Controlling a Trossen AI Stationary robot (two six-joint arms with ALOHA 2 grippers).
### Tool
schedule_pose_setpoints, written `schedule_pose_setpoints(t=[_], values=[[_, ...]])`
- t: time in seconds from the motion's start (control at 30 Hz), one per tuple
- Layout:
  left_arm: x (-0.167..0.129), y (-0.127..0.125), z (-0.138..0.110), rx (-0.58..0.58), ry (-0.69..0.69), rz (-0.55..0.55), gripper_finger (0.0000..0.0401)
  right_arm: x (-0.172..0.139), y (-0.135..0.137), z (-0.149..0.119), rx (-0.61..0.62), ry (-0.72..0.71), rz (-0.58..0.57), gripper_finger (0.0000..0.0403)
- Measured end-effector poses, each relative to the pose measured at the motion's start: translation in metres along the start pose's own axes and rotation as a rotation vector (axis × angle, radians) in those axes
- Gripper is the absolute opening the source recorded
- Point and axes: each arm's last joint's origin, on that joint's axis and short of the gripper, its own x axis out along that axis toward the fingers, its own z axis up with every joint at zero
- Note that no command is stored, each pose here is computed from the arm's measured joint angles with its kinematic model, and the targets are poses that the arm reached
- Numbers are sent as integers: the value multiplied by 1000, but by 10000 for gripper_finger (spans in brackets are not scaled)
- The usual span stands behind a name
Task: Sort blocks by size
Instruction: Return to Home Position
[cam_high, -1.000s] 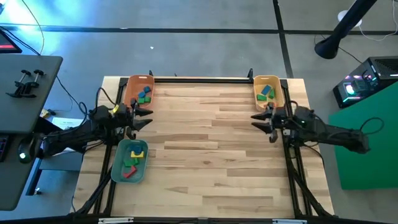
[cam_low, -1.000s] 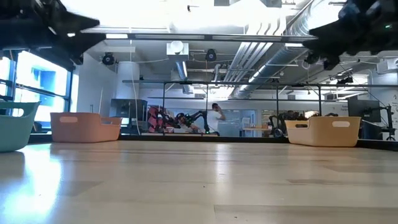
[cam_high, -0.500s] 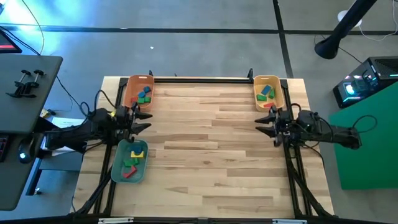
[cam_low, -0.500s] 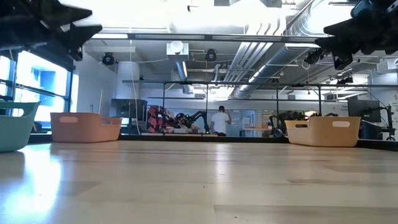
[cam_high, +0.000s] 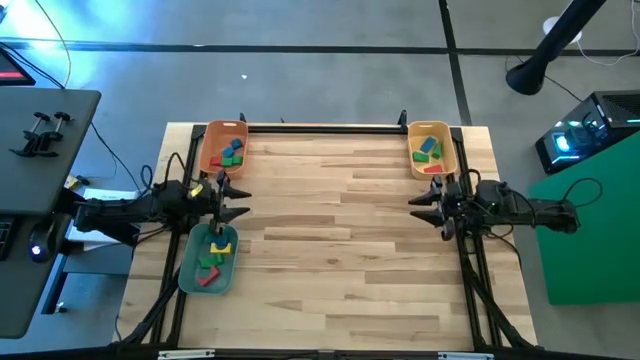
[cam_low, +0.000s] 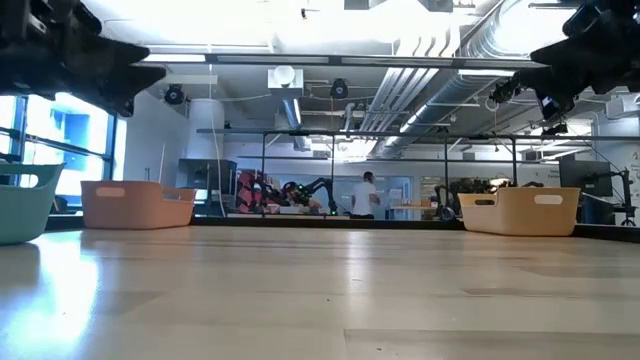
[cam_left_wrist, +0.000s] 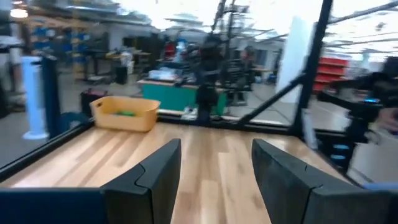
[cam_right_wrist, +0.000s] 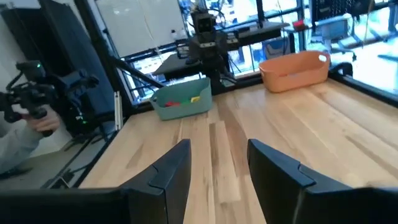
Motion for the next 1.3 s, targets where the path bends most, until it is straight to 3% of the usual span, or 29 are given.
schedule_pose_setpoints(t=[0.13, 0.3, 0.5, 0.63, 0.73, 0.9, 1.13, 1.3], values=[[0, 2, -3, -40, 21, 79, 181, 0, 4, 4, -90, -84, 74, 153], [0, 2, -3, -94, 22, 57, 181, -13, 13, 29, -172, -143, 107, 153], [0, 2, -8, -75, 77, 65, 181, -29, 18, 50, -158, -123, 114, 153], [0, 2, -9, -76, 91, 64, 181, -16, 17, 41, -101, -253, 167, 153], [0, 2, -9, -76, 90, 64, 181, -5, 14, 24, -131, -348, 222, 153], [0, 2, -9, -75, 90, 65, 181, 3, 9, 6, -193, -401, 193, 153], [0, 2, -9, -76, 90, 65, 181, 10, 4, -11, -187, -298, 161, 153], [0, 2, -9, -76, 90, 66, 181, 14, 0, -26, -91, -129, 135, 153]])
